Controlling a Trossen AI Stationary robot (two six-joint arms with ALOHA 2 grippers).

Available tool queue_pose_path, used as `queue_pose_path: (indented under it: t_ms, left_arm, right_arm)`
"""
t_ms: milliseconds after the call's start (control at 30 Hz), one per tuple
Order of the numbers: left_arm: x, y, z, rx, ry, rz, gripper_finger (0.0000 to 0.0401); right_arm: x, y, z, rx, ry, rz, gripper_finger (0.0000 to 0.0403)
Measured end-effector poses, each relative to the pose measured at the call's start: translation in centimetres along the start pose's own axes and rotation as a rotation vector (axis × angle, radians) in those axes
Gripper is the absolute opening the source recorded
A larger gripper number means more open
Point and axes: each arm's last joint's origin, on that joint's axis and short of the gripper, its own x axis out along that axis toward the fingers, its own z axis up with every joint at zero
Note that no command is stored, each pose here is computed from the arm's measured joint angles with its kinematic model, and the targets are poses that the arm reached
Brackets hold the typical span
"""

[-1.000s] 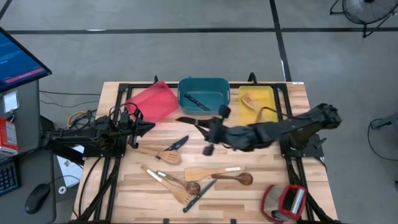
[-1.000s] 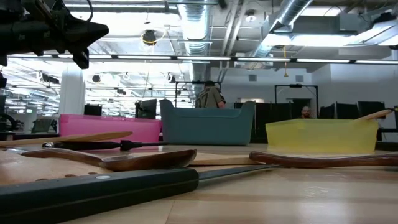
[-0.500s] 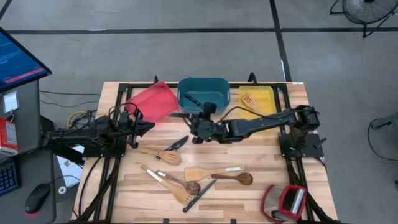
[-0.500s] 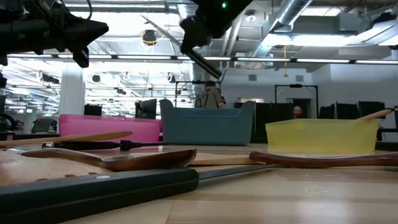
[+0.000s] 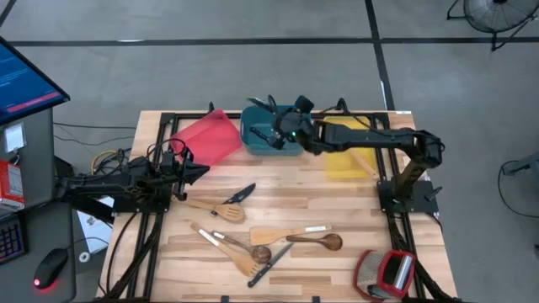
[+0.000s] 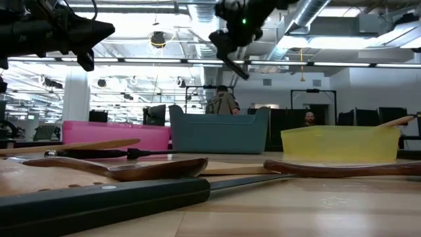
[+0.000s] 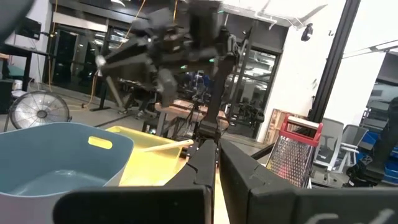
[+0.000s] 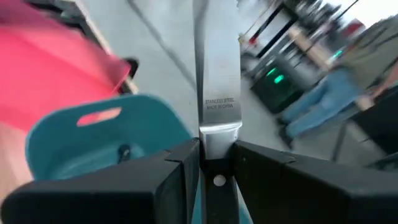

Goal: Pick & Place Kitchen Items
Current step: Put the black knife into the blue bin

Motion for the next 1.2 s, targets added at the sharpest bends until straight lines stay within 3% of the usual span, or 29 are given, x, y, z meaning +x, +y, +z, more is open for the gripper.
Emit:
queue_pose_path:
  t_ms: [167,500,767,1000,1200]
  left_arm:
    - [0.0,0.0,0.0,0.000,-0.003,0.000,0.0003]
    - [0.0,0.0,0.1,-0.001,-0.014,-0.002,0.0003]
    - [0.0,0.0,0.1,-0.001,-0.015,-0.001,0.0003]
    - [0.0,0.0,0.1,0.000,-0.015,0.000,0.0003]
    - [0.0,0.0,0.2,0.000,-0.017,0.000,0.0003]
  right_arm:
    - [3.7,-0.1,-2.8,0.009,0.146,0.156,0.0097]
    - [9.4,1.5,-7.2,-0.099,0.315,0.164,0.0097]
    - [11.2,3.0,-9.2,-0.137,0.376,0.177,0.0097]
    - [11.3,3.4,-9.1,-0.101,0.348,0.294,0.0097]
    - [11.3,3.4,-9.0,-0.056,0.343,0.296,0.0097]
